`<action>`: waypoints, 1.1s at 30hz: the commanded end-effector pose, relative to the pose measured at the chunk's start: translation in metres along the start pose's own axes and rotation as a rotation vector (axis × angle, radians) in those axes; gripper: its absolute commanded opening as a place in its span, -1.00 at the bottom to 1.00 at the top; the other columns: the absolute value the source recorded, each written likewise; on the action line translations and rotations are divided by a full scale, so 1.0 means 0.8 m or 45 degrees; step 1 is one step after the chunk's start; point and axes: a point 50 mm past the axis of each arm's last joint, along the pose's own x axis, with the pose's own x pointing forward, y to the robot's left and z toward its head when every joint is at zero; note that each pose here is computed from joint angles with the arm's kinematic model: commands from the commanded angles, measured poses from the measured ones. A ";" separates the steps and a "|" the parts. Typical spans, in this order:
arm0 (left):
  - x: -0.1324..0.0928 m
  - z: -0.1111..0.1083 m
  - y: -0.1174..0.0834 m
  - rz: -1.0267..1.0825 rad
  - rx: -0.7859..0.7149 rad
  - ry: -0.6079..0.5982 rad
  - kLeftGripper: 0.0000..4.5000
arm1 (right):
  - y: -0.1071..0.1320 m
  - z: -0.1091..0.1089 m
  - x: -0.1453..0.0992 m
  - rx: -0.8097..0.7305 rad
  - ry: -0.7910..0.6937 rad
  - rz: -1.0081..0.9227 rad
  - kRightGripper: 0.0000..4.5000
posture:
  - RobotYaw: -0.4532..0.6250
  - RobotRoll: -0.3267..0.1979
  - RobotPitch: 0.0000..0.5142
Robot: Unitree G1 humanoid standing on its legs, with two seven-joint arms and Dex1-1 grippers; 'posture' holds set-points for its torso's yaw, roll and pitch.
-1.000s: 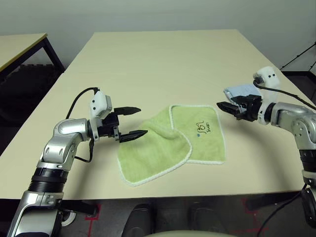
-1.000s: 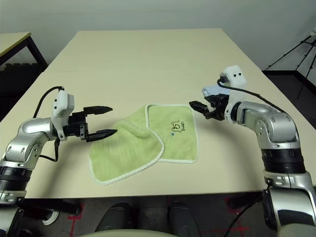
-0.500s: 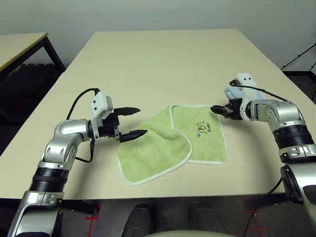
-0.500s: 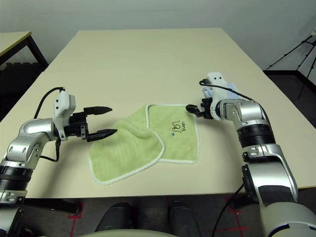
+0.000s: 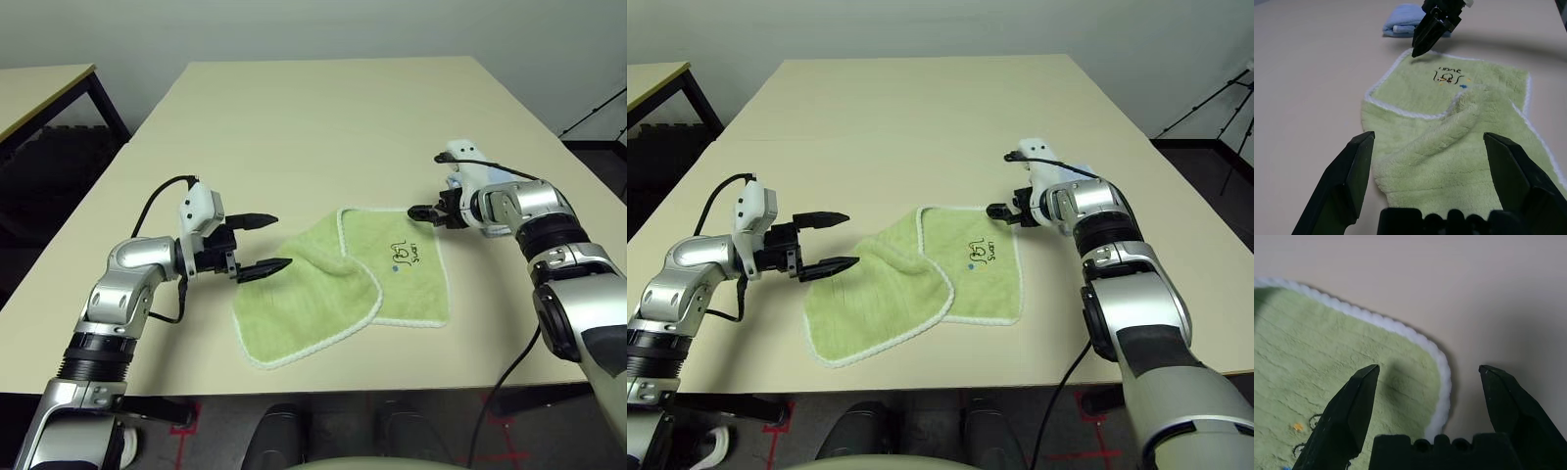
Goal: Fold the towel and set it aside.
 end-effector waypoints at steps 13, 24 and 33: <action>0.001 -0.002 -0.005 -0.014 0.019 0.031 1.00 | 0.005 0.023 -0.001 -0.055 -0.029 0.002 -0.64 | 0.08 0.25 -0.90; 0.002 -0.006 -0.005 -0.019 0.016 0.038 1.00 | 0.001 0.027 -0.006 -0.026 -0.034 -0.034 -0.90 | 0.08 0.25 -0.89; 0.003 -0.009 -0.003 -0.029 0.014 0.042 1.00 | 0.008 0.036 -0.009 0.071 0.006 -0.025 0.49 | 0.05 0.25 -0.86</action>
